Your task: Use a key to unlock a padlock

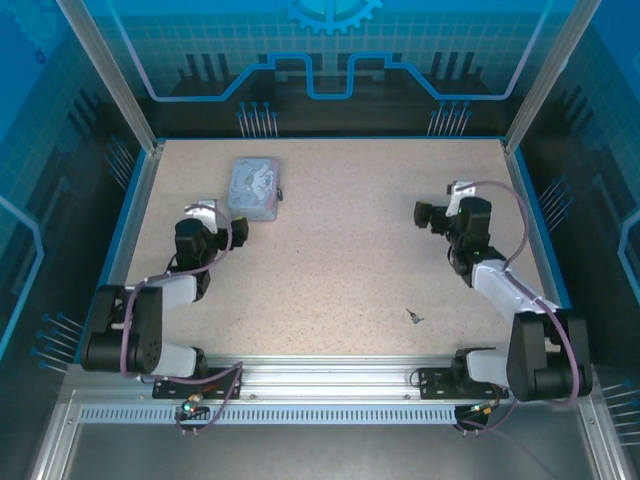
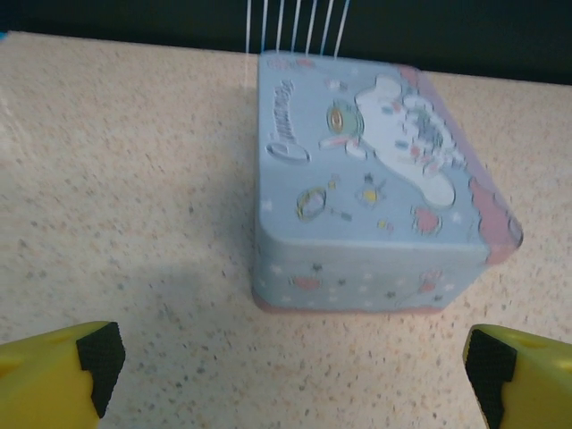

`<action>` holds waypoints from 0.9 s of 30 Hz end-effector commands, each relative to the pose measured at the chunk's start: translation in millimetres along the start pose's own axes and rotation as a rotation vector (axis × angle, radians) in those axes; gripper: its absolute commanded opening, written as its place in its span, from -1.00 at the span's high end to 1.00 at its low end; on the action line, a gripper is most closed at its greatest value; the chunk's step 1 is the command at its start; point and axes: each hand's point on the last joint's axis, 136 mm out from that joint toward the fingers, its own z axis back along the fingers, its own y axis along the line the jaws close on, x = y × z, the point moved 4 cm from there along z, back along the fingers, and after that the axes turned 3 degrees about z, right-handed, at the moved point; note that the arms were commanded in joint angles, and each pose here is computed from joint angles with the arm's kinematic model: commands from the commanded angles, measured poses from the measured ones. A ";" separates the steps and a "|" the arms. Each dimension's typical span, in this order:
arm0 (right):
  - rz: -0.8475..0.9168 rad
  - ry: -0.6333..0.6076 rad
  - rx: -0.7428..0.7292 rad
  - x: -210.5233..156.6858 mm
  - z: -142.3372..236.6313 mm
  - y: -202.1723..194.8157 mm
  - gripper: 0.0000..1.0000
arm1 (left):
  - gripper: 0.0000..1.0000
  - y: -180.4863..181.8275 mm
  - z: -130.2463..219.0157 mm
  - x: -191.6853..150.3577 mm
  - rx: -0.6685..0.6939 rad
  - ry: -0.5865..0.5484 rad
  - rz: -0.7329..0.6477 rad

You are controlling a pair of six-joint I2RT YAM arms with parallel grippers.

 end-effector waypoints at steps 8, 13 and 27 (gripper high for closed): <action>-0.303 0.357 0.113 -41.6 17.8 15.0 -1.00 | -0.98 -1.3 -24.9 87.2 0.117 0.183 0.259; -0.223 0.397 0.176 -49.1 33.9 40.1 -1.00 | -0.98 -6.6 -73.5 91.5 0.110 0.360 0.302; -0.213 0.304 0.063 -42.6 84.8 29.3 -1.00 | -0.98 -2.1 -178.1 55.6 0.113 0.619 0.423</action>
